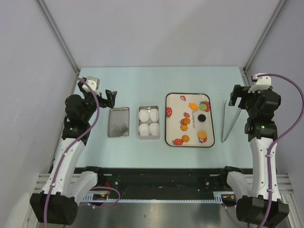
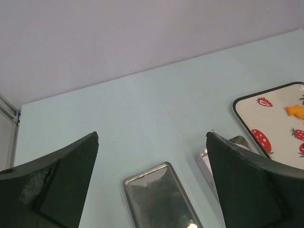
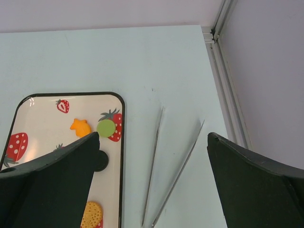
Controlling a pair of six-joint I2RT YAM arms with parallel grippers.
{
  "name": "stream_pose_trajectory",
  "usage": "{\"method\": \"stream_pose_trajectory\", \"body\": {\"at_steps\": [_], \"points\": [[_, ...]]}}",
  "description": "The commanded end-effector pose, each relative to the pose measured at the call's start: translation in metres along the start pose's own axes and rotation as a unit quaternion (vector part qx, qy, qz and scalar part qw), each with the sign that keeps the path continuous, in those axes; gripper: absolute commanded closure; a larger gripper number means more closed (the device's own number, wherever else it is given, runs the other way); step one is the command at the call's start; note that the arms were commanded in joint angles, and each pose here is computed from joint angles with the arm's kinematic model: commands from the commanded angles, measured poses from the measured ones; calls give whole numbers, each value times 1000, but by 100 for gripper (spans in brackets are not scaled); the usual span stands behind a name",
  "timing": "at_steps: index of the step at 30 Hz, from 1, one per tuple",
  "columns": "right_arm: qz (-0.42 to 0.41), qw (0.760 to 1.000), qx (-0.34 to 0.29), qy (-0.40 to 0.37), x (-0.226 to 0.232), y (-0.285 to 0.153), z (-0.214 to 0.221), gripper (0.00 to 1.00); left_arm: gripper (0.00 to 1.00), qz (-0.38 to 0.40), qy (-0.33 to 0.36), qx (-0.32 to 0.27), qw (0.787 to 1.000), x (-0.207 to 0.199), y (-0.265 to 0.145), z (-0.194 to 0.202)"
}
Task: Pack the cookies
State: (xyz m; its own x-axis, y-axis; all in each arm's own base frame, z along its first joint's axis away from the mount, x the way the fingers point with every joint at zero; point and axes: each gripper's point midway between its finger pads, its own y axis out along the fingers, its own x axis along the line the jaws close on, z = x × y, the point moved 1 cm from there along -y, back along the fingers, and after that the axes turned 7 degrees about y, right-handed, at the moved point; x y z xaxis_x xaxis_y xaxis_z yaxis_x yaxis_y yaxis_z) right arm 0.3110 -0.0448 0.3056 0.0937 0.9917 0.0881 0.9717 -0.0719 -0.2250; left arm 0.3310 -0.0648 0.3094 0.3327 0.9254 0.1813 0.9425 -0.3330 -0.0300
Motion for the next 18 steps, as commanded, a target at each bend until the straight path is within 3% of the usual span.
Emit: {"method": "stream_pose_trajectory", "body": {"at_steps": [1,7,11,18], "points": [[-5,1000,10,6,1,6,6,0,0,6,5,-26,1000,-1,-1,-20],[33,992,123,25,-15,29,70,0,0,8,7,-15,1000,-2,1,-9],[66,969,234,40,-28,48,131,0,0,6,8,-5,1000,-2,3,-1],[88,941,323,50,-37,61,186,0,0,4,8,1,1000,-2,4,8]]}}
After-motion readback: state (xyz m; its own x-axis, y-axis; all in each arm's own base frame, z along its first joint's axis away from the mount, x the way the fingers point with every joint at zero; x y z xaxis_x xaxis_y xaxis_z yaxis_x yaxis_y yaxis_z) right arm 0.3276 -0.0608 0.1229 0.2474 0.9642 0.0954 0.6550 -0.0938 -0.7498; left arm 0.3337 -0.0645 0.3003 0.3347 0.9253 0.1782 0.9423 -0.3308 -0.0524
